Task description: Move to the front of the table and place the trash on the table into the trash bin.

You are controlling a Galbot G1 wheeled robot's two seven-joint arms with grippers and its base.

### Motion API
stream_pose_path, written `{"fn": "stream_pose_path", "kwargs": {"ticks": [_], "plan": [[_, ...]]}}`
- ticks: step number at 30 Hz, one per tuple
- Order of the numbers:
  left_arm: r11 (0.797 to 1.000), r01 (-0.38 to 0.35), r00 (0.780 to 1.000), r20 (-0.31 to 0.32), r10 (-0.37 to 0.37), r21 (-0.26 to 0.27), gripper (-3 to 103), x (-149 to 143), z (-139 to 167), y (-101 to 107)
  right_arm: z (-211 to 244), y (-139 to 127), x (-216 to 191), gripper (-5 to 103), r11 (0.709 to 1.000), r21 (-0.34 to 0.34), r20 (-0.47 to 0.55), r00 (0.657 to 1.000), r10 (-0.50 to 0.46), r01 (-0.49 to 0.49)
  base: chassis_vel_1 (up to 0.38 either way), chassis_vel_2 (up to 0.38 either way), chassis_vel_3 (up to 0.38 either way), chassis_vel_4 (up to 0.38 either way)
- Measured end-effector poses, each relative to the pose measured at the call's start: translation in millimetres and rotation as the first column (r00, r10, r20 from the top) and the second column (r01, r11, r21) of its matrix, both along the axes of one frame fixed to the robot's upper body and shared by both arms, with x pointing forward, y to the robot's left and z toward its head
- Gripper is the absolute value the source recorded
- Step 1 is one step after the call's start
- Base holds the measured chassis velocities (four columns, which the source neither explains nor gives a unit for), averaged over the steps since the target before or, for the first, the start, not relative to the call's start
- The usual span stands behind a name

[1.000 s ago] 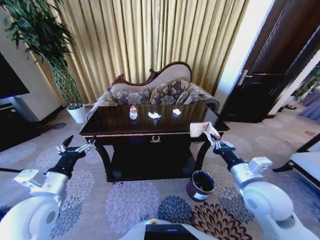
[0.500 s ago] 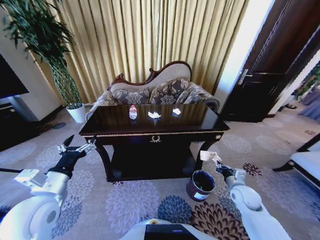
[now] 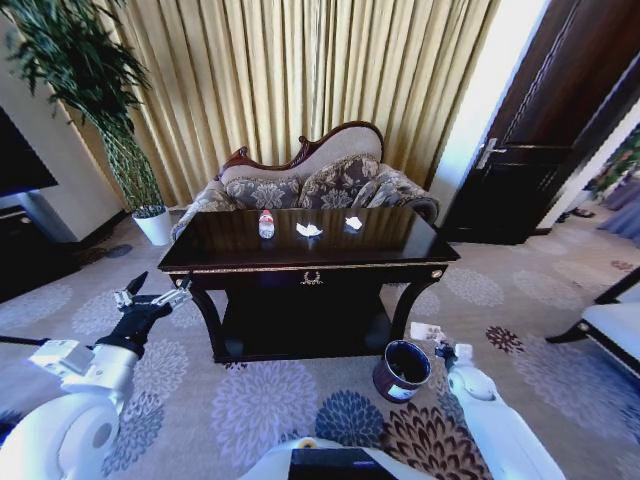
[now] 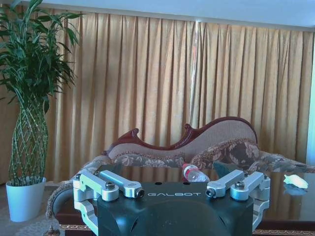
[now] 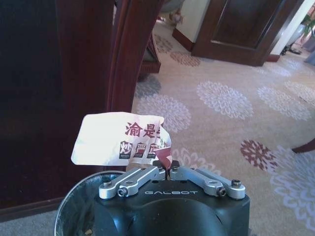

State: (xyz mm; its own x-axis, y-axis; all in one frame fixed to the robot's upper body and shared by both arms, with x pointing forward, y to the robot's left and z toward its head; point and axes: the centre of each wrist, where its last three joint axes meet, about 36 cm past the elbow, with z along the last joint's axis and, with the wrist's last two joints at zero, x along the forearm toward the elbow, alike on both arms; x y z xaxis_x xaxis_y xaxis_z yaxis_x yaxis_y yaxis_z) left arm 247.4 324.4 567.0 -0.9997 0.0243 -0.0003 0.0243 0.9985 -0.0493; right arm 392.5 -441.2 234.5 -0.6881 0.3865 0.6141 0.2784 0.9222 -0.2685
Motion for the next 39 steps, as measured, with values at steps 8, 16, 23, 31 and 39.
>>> {"fn": "stream_pose_path", "kwargs": {"ticks": [8, 16, 23, 31, 39], "plan": [[1.0, -0.003, 1.0, 0.0, 0.003, 0.009, 100, 0.0, 1.1, 1.2, -18.5, 4.2, 17.4, -1, 0.999, -0.018, -0.02, 0.999, -0.038, 0.038, 0.0, 0.0, 0.0, 0.0], [1.0, 0.0, 1.0, 0.005, 0.0, 0.003, 100, 0.9, 1.1, 0.2, -15.9, 8.1, 19.1, 25, 0.999, -0.009, -0.011, 0.999, -0.039, 0.039, 0.0, 0.0, 0.0, 0.0], [1.0, 0.004, 1.0, 0.011, -0.004, 0.005, 100, 1.9, 2.2, 0.2, -15.0, 11.8, 18.0, 53, 0.999, -0.001, -0.006, 0.999, -0.038, 0.038, 0.0, 0.0, 0.0, 0.0], [1.0, 0.003, 1.0, 0.013, -0.003, 0.003, 100, 1.7, 2.3, 0.5, -12.4, 14.8, 16.4, 81, 0.999, 0.009, 0.002, 0.999, -0.036, 0.036, 0.0, 0.0, 0.0, 0.0], [1.0, 0.004, 1.0, 0.013, -0.004, 0.0, 100, 1.5, 1.9, 0.3, -6.2, 16.8, 15.4, 100, 0.998, 0.049, 0.005, 0.999, -0.049, 0.049, 0.0, 0.0, 0.0, 0.0]]}}
